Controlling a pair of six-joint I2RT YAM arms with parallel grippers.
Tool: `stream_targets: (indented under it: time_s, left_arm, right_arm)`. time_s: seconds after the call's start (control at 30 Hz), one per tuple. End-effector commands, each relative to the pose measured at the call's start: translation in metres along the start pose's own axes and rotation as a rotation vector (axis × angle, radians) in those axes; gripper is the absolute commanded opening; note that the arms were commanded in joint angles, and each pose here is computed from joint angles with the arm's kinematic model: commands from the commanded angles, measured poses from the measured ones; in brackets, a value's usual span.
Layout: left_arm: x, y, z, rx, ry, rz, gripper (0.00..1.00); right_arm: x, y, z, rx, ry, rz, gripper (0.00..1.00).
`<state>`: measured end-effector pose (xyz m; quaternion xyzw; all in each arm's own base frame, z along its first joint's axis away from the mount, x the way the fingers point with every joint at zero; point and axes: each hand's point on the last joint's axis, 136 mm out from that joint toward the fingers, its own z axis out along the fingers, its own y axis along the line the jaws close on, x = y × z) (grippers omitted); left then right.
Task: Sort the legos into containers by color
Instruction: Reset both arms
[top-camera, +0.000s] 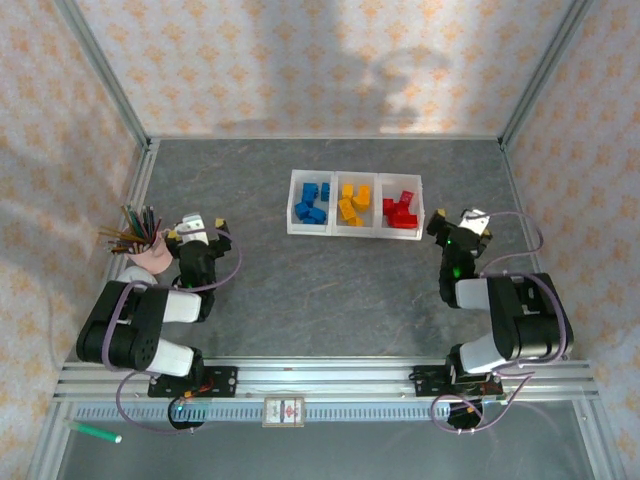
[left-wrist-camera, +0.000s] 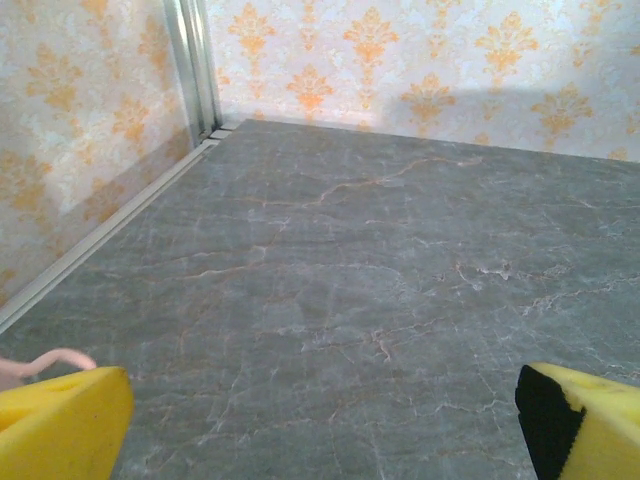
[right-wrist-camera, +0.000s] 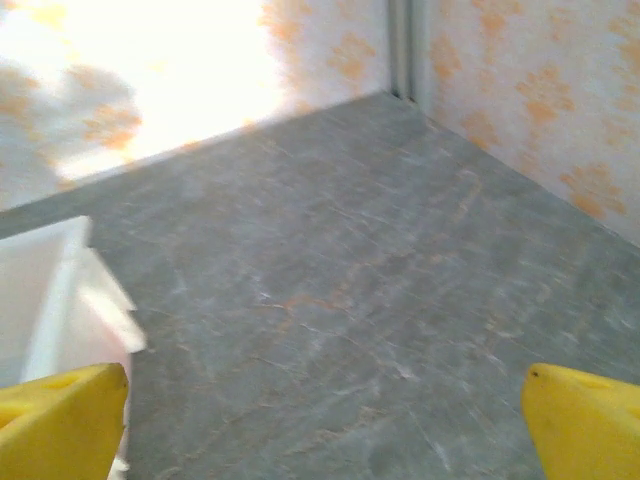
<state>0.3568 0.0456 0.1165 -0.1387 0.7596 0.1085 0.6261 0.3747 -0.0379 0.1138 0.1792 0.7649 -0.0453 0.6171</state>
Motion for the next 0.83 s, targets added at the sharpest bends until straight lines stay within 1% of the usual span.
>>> stream_targets:
  time_s: [0.0, 0.03, 0.07, 0.1, 0.13, 0.2, 0.7, 0.8]
  left_arm:
    - [-0.021, -0.015, 0.0, 0.128, -0.122, -0.02, 1.0]
    - [-0.021, -0.015, -0.001, 0.133, -0.137, -0.018, 1.0]
    - [-0.027, -0.016, -0.002, 0.138, -0.158, -0.025, 1.0]
    - [-0.019, -0.015, 0.003, 0.128, -0.108, -0.022, 1.0]
    - [-0.018, -0.011, 0.008, 0.109, -0.091, -0.036, 1.0]
    - [-0.02, -0.008, 0.008, 0.112, -0.108, -0.054, 1.0]
    - [-0.019, -0.008, 0.007, 0.112, -0.103, -0.052, 1.0]
    - [-0.019, -0.008, 0.008, 0.112, -0.102, -0.051, 1.0]
  right_arm:
    - [-0.008, 0.015, -0.015, -0.133, -0.11, -0.026, 1.0]
    - [-0.009, 0.015, -0.012, -0.122, -0.102, -0.028, 1.0]
    - [-0.005, 0.015, -0.007, -0.116, -0.068, -0.028, 1.0]
    - [-0.007, 0.014, -0.008, -0.118, -0.083, -0.023, 1.0]
    - [-0.006, 0.015, -0.007, -0.118, -0.076, -0.024, 1.0]
    - [-0.007, 0.013, -0.01, -0.119, -0.087, -0.024, 1.0]
    - [-0.004, 0.018, -0.006, -0.135, -0.064, -0.035, 1.0]
    - [-0.007, 0.017, -0.009, -0.137, -0.081, -0.031, 1.0]
